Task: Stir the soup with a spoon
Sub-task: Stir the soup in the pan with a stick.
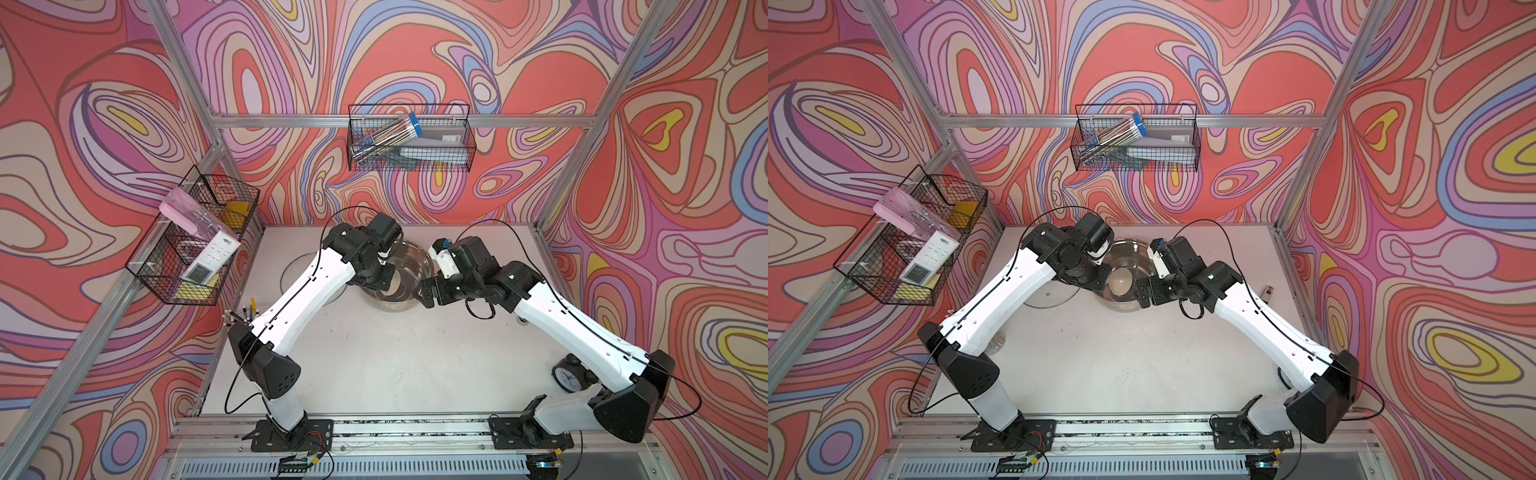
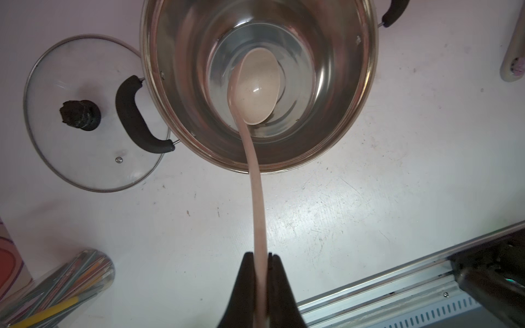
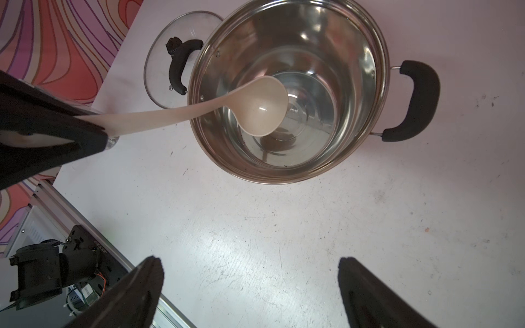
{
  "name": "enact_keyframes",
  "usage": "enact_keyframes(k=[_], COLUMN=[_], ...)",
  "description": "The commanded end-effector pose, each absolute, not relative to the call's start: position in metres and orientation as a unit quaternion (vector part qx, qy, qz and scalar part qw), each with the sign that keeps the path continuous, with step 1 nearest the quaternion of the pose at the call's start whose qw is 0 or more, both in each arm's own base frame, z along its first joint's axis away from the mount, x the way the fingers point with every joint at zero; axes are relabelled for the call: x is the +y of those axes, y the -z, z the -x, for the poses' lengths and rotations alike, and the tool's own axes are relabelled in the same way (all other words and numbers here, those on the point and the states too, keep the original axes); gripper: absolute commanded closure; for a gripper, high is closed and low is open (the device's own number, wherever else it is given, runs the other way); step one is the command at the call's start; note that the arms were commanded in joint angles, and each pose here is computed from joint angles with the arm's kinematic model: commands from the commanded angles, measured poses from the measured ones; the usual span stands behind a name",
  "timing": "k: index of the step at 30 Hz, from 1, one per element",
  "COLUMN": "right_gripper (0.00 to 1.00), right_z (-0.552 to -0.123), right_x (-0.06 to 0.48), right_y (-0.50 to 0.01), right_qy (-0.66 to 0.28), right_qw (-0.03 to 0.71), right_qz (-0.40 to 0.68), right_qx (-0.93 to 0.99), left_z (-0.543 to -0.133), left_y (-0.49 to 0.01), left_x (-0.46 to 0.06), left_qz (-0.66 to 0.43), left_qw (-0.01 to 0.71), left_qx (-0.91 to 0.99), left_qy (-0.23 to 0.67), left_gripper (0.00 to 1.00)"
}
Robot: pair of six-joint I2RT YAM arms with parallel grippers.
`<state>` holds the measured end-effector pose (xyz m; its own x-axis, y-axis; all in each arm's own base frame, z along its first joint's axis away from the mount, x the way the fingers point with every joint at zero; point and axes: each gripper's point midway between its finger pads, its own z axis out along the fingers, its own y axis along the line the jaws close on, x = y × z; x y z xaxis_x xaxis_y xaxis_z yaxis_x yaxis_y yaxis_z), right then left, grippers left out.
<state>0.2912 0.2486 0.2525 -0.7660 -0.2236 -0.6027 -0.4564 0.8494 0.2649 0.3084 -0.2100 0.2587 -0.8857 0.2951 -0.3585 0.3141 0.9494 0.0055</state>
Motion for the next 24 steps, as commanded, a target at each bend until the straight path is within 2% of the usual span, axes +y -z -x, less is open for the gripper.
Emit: enact_keyframes(k=[1, 8, 14, 24], right_gripper=[0.02, 0.02, 0.02, 0.02], right_z=[-0.291, -0.290, -0.291, -0.295], right_x=[0.254, 0.249, 0.247, 0.251], right_y=[-0.263, -0.263, -0.261, -0.262], right_qy=[-0.211, -0.204, -0.198, -0.198], right_qw=[0.300, 0.301, 0.301, 0.305], right_qz=[0.191, 0.188, 0.186, 0.194], right_qx=[0.910, 0.913, 0.914, 0.911], left_z=[-0.321, -0.354, -0.371, -0.355], left_y=[-0.263, -0.268, -0.264, -0.261], left_x=[-0.192, -0.199, -0.228, -0.272], left_qz=[-0.151, -0.147, -0.148, -0.171], left_qw=[0.189, 0.220, 0.233, 0.206], left_qx=[0.970, 0.963, 0.961, 0.958], left_qy=[-0.028, -0.046, 0.006, 0.105], left_gripper=[1.00, 1.00, 1.00, 1.00])
